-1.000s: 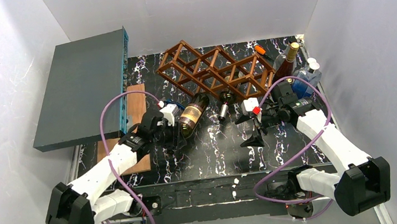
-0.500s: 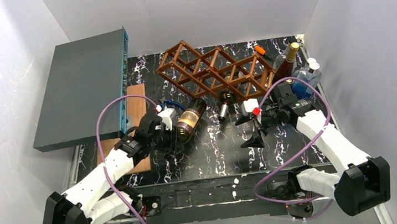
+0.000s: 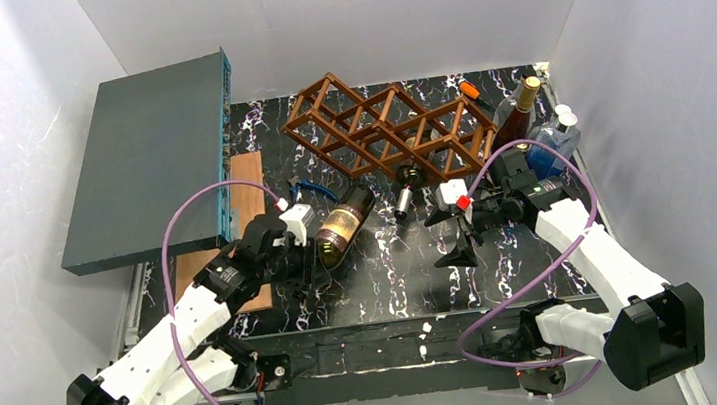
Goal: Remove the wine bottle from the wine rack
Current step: Pick up the wine bottle from the wine rack.
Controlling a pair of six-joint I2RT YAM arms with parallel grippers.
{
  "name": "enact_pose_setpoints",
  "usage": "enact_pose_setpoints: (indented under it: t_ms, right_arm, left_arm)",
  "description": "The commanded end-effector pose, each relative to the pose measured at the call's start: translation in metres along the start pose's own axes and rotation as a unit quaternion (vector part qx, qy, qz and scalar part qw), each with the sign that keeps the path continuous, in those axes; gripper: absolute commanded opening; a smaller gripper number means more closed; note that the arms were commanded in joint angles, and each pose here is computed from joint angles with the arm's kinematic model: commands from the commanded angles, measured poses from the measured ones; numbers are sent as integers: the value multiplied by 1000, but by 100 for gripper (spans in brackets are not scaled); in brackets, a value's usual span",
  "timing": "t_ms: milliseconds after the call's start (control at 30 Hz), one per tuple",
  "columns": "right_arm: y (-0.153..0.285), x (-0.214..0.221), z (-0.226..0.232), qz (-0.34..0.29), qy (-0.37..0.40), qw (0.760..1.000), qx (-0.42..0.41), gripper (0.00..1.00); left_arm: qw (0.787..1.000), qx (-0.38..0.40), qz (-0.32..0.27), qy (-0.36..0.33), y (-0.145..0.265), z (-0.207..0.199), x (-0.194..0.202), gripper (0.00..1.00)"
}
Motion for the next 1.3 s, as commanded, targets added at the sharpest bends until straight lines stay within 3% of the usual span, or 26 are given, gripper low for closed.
enact_pose_setpoints:
  t_ms: [0, 767, 1267]
  right_arm:
    - [0, 0, 4, -10, -2, 1000, -7, 100]
    - [1, -2, 8, -11, 11, 1000, -18, 100]
    - [4, -21, 0, -9, 137, 989, -62, 100]
  left_arm:
    - [998, 44, -26, -22, 11, -16, -6, 0]
    - [995, 53, 82, 0, 50, -37, 19, 0]
    - [985, 92, 142, 40, 61, -75, 2, 0]
Point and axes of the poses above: each gripper's point midway between its finger pads, its own y axis back along the fingers, its own z axis along the line the jaws close on, x = y × z, the point moved 9 cm from there along y, back along the fingers, and after that the axes turned 3 degrees about y, right-handed, at the moved point
